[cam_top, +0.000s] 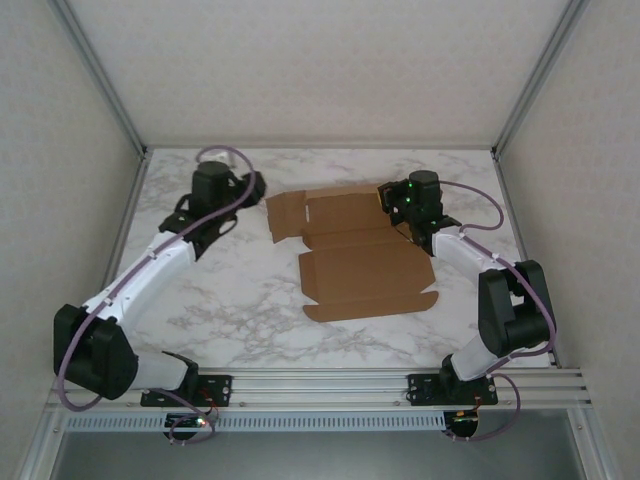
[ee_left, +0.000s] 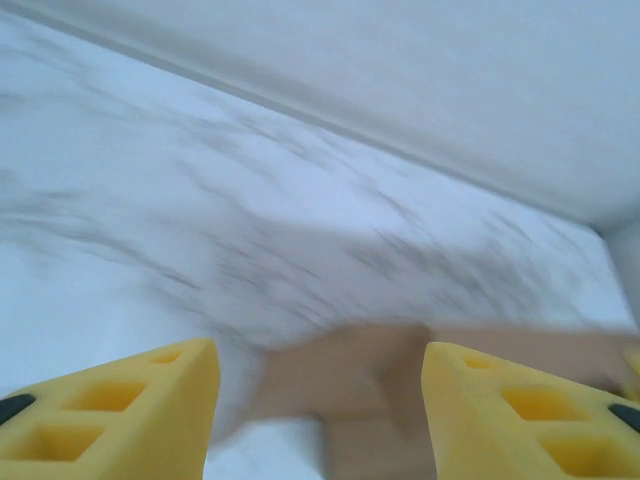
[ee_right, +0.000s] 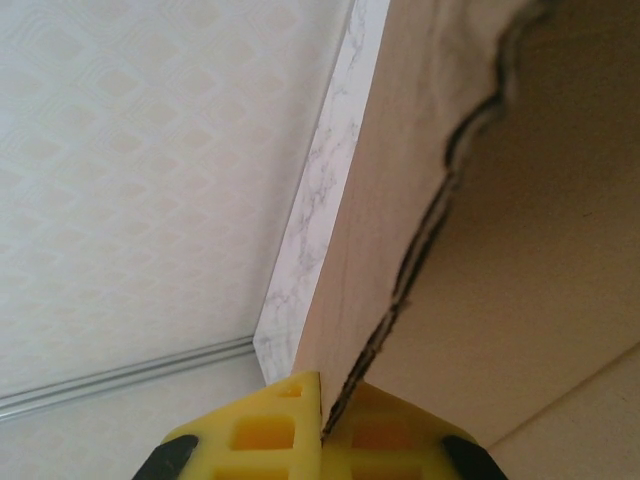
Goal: Fold the paper box
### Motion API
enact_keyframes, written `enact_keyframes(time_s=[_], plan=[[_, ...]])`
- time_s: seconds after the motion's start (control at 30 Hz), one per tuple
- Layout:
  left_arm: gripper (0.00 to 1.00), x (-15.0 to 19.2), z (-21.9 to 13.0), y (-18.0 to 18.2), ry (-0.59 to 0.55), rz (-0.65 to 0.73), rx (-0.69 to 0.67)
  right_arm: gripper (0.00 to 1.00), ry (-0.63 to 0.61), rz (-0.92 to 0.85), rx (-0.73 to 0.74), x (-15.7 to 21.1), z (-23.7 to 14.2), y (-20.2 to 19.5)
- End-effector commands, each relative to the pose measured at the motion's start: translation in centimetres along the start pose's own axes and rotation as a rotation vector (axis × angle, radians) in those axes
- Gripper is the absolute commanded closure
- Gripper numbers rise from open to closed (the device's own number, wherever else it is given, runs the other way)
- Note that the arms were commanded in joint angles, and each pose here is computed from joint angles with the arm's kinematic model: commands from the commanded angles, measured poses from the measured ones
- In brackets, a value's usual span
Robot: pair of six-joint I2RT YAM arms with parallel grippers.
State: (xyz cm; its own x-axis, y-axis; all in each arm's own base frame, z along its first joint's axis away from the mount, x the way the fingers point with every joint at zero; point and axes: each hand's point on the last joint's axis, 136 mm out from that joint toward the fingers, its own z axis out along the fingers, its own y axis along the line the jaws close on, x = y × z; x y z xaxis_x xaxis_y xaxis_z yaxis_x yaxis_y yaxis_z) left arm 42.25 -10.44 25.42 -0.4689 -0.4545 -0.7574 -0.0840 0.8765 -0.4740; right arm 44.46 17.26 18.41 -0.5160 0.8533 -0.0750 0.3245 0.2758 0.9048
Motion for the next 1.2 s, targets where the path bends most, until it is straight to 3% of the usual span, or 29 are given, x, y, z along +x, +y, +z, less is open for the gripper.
enact_keyframes(time_s=[0.0,0.13,0.3,0.53,0.7,0.93,1.17], plan=[[0.46,1.5,2.7,7.6,0.03,-0.132,-0.204,1.0,0.0,-0.032,-0.022,-0.1,-0.4,0.4],[0.47,5.9,7.0,9.3,0.194,-0.118,-0.202,1.0,0.007,-0.034,-0.031,0.0,-0.3,0.7],[0.47,11.5,10.3,8.4,0.371,-0.124,-0.062,1.0,0.013,-0.029,-0.039,0.1,-0.2,0.9],[0.46,12.4,8.5,2.4,0.295,0.163,0.155,1.0,0.022,-0.027,-0.046,0.2,-0.2,1.1],[0.47,14.2,7.6,-1.1,0.293,0.286,0.26,1.0,0.039,-0.017,-0.05,0.5,0.2,1.0],[0.52,15.4,5.9,-4.2,0.296,0.379,0.361,1.0,0.034,-0.017,-0.043,0.3,0.1,1.0],[0.49,15.8,4.8,-4.8,0.317,0.437,0.349,1.0,0.023,-0.033,-0.031,0.1,-0.1,1.1]])
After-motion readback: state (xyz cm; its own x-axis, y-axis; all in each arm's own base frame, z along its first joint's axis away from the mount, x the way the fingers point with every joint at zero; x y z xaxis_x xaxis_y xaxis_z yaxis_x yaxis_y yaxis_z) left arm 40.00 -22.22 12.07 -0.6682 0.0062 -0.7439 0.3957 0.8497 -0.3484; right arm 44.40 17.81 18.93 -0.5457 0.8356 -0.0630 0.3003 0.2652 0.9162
